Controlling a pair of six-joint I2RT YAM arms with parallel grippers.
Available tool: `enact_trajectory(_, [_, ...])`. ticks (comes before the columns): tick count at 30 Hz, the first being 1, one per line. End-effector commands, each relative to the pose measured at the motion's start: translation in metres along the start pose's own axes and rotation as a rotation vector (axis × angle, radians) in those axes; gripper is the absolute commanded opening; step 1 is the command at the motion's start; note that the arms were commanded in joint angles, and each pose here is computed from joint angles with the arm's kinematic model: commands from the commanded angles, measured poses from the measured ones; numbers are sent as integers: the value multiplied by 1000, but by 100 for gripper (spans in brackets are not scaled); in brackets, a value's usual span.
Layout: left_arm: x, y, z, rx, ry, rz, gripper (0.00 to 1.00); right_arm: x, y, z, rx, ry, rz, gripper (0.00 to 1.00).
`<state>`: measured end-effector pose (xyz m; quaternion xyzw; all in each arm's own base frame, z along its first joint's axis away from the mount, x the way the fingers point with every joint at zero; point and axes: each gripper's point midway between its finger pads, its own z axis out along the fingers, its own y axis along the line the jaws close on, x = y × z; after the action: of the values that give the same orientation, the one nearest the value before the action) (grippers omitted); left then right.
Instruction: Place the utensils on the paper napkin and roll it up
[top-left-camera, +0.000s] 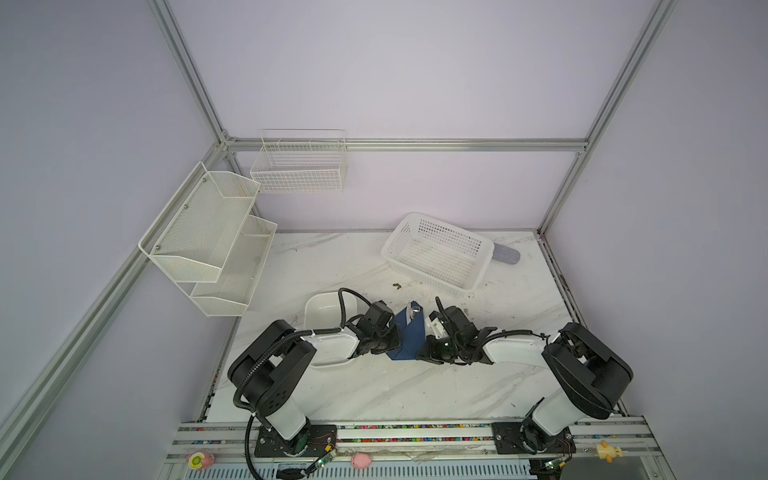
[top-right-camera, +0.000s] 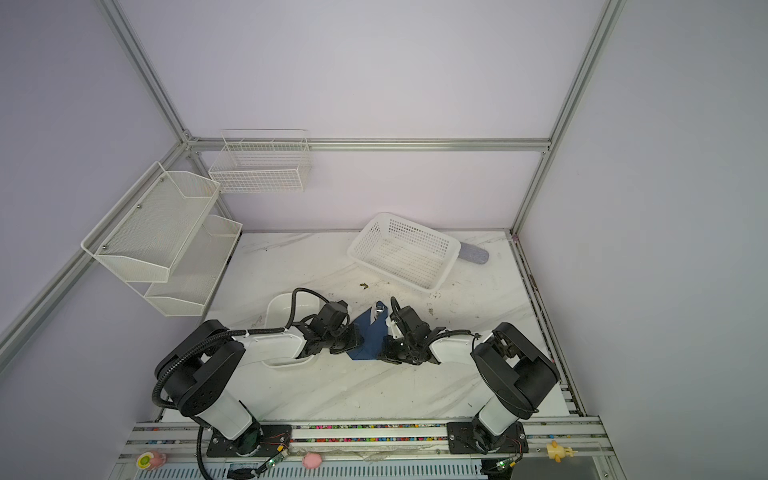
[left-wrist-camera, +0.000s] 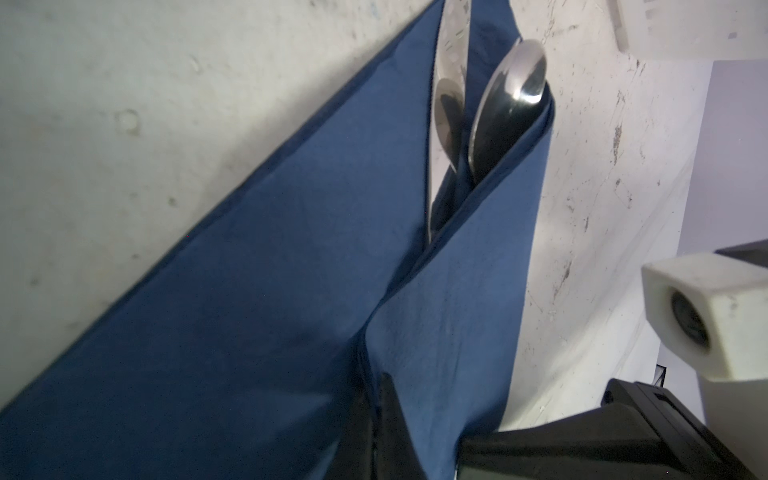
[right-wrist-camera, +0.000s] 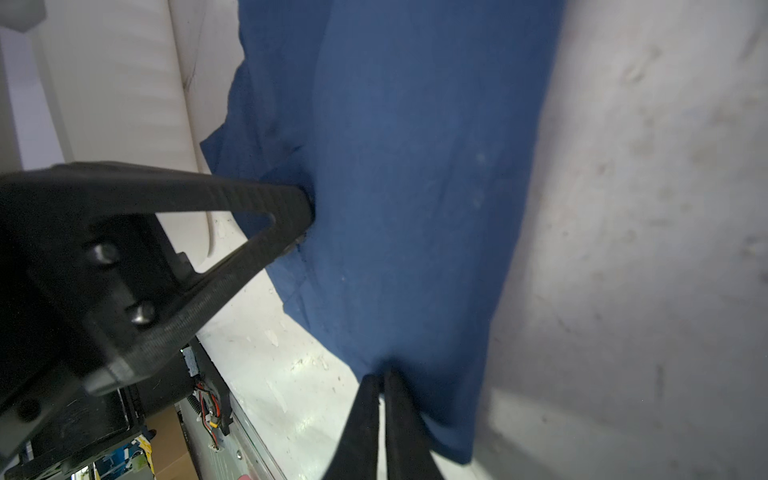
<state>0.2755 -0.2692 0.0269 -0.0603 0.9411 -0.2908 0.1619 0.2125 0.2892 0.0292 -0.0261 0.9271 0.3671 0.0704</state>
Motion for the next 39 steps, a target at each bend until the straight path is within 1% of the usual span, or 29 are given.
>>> enact_trajectory(1, [14,17,1,-53,33,-4,0,-2,6,-8,5,-22,-13,11])
enact_trajectory(4, [15,17,1,-54,33,-5,0,-11,13,-15,1,-60,-16,12])
enact_trajectory(6, [15,17,1,-53,33,-5,0,-21,9,-21,45,-122,4,12])
enact_trajectory(11, [16,17,0,-54,31,-4,0,-40,4,-40,99,-261,65,12])
enact_trajectory(13, [16,18,0,-55,31,-5,0,-42,10,-44,70,-281,53,13])
enact_trajectory(16, [16,18,0,-54,33,-4,0,-37,26,-39,-24,-239,24,13])
enact_trajectory(20, [14,17,0,-57,29,10,0,-23,37,-21,-151,-151,56,13])
enact_trajectory(21, [14,17,-1,-66,28,18,0,-21,36,-17,-160,-138,62,13])
enact_trajectory(26, [13,17,-2,-74,35,26,0,-19,40,-9,-135,-117,31,13])
enact_trajectory(31, [13,16,-1,-69,35,20,0,-21,21,4,-9,-116,37,11])
enact_trajectory(39, [13,16,-1,-68,33,16,0,-17,26,19,-14,-77,14,11])
